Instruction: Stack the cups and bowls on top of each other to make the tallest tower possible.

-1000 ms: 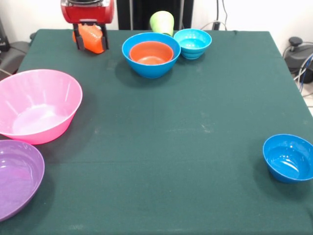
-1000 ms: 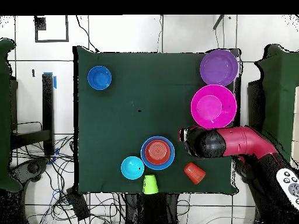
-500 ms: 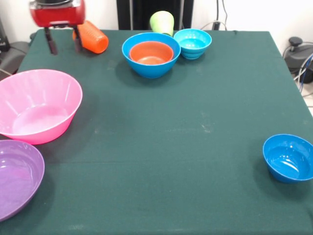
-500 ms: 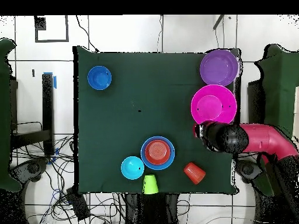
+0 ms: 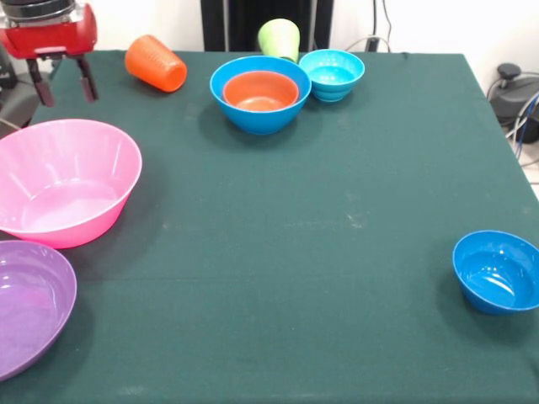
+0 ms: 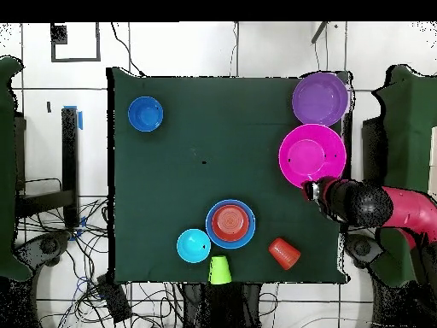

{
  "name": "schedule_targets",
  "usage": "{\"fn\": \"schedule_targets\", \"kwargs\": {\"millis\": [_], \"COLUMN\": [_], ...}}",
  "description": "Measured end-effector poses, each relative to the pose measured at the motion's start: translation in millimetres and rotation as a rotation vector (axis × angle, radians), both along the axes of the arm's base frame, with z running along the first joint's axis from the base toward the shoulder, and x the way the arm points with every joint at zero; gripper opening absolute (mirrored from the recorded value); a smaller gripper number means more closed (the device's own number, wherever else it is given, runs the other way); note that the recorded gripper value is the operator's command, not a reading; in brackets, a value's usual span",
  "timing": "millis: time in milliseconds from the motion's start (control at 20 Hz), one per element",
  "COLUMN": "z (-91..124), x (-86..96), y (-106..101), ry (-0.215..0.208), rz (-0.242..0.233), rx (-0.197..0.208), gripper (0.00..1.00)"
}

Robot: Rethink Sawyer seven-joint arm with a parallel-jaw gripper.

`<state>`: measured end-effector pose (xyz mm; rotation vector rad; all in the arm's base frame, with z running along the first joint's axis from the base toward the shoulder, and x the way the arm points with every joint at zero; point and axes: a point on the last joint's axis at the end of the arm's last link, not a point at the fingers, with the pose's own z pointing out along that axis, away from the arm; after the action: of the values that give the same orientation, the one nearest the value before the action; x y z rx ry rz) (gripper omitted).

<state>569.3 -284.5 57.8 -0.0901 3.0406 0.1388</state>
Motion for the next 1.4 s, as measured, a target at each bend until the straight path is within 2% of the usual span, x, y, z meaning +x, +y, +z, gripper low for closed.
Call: {"fn": "schedule_targets", "kwargs": {"millis": [250,900,1300,1400], "z": [-1.1,-1.0,-1.7,-2.4], "x": [-6.6,-7.9,-14.8,-21.6], "y": [-10.3,-12.9,-29.9,-40.4], "ry": [0.001,-0.002,-0.032,-0.043], "rz": [-0.013,-0.012,-0.043,-0.061], "rx": [0.000,-0.007,-0.012,-0.014], "gripper": [1.00,1.00,1.00,1.00]}}
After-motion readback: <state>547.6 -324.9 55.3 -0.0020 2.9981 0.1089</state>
